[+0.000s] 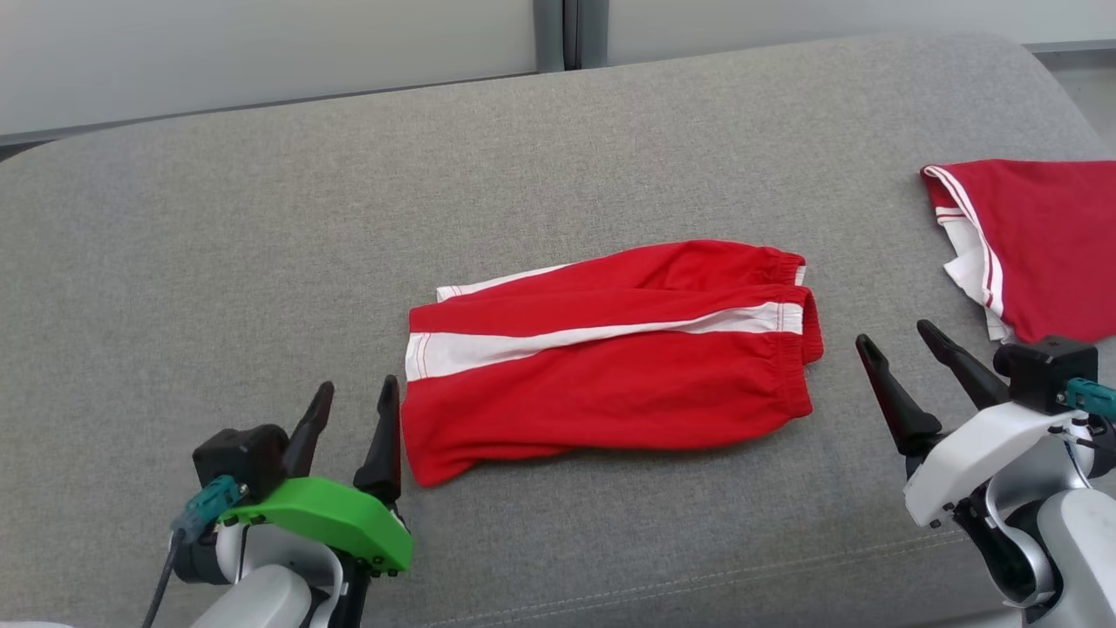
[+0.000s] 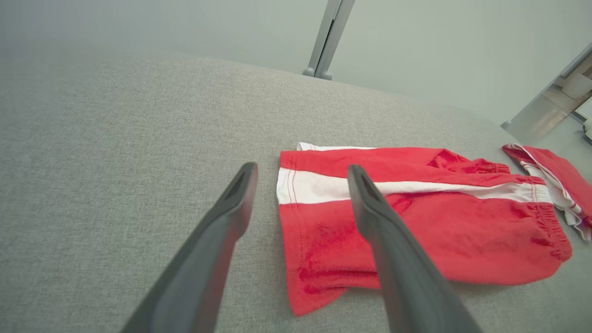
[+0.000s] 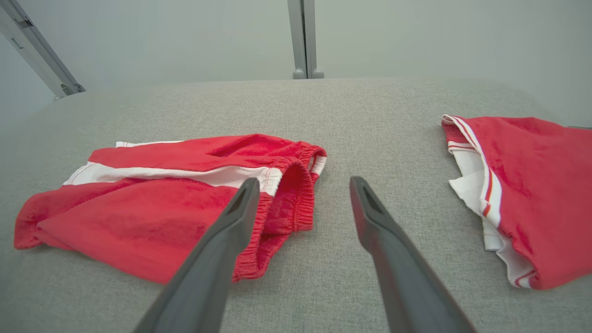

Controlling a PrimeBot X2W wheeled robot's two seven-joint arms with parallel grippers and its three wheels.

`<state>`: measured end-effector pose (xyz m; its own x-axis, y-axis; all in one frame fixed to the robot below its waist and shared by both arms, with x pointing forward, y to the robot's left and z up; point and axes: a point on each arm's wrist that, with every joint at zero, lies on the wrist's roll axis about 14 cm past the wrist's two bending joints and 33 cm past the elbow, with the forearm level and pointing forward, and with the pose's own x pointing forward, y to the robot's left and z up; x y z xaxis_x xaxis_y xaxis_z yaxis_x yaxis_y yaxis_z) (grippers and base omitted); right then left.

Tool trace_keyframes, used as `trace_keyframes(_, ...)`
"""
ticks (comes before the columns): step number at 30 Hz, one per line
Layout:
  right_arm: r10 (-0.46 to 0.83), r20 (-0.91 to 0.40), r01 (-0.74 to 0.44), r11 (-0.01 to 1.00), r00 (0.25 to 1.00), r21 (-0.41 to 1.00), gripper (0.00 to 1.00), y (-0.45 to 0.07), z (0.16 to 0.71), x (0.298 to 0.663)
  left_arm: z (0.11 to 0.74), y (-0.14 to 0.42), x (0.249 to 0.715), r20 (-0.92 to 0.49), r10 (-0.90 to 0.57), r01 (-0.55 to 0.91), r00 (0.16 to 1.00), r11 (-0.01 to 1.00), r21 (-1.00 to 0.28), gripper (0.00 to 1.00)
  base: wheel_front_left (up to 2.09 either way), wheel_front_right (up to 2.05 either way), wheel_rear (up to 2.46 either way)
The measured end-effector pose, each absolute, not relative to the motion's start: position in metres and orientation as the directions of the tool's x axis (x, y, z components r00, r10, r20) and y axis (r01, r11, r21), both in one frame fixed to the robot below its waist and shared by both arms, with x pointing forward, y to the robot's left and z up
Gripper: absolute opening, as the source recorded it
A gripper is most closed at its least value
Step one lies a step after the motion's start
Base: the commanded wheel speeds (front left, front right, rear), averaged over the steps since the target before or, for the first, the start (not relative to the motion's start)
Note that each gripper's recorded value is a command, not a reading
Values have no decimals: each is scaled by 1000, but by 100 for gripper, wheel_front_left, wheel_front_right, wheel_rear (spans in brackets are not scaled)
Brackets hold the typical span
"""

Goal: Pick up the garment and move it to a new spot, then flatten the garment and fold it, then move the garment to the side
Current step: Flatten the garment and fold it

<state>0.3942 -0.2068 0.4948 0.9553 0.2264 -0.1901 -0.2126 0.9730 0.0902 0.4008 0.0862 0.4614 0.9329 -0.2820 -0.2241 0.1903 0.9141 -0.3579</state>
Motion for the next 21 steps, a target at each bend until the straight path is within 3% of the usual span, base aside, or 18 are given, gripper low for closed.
trace_keyframes(10,167,-24,-165,984,986,71,100,-198,530,392,492,130,396,-119,-142,99,983,944,-314,100,0,0,0)
trace_keyframes(21,152,40,-152,988,988,18,100,-180,544,389,490,175,367,-110,-25,-1,994,973,-232,100,0,0,0)
